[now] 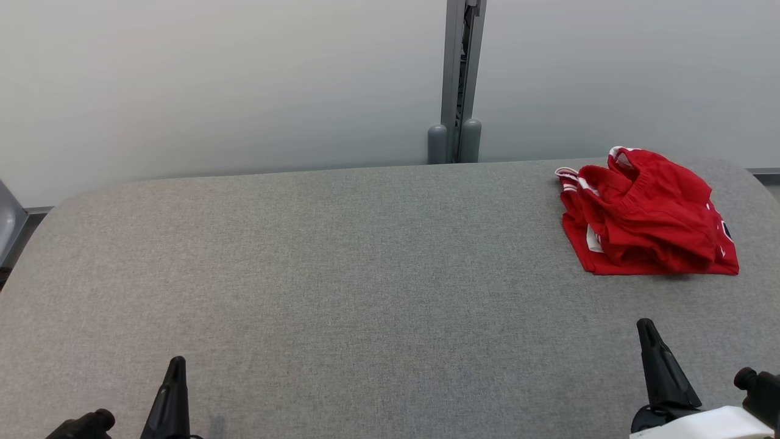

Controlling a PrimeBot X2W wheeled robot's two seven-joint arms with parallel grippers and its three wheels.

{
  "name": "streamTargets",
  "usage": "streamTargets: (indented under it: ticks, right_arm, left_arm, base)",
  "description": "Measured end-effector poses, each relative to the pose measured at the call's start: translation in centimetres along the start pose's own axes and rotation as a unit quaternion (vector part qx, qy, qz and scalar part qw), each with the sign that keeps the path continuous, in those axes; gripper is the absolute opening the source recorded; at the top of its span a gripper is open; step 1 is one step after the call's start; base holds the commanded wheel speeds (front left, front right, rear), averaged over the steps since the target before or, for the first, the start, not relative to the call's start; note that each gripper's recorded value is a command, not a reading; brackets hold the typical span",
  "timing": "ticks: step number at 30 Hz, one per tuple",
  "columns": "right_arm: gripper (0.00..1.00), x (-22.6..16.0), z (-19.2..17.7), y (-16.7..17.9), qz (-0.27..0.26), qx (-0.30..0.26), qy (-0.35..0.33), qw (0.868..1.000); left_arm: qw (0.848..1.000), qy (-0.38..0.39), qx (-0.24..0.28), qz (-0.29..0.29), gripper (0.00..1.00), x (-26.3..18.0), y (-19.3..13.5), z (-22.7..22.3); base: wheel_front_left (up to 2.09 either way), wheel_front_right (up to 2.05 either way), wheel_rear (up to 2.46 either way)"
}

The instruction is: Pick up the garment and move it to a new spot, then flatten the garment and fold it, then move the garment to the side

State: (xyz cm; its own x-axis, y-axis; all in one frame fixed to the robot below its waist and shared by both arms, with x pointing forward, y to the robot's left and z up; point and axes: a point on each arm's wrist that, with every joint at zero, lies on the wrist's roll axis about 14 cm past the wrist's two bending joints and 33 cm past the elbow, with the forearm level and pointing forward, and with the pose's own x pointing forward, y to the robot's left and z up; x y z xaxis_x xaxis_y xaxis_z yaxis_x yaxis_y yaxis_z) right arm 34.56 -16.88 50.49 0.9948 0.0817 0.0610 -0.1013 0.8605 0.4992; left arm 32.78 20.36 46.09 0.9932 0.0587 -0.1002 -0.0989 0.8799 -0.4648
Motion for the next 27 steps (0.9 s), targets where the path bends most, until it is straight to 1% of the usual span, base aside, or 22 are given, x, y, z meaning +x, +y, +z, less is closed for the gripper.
streamTargets:
  ticks: [12, 27]
  right_arm:
    - [0.00, 0.7, -0.3, 0.1, -0.011, 0.090, 0.004, 0.996]
    - [0.00, 1.5, -0.6, 0.4, -0.018, 0.182, 0.011, 0.983]
  left_arm:
    - [0.995, -0.002, -0.093, 0.021, 0.00, 0.2, 1.1, 0.7]
    - [0.981, -0.006, -0.193, 0.032, 0.00, 0.3, 2.0, 1.5]
  base:
    - [0.00, 0.00, 0.00]
    - [0.00, 0.00, 0.00]
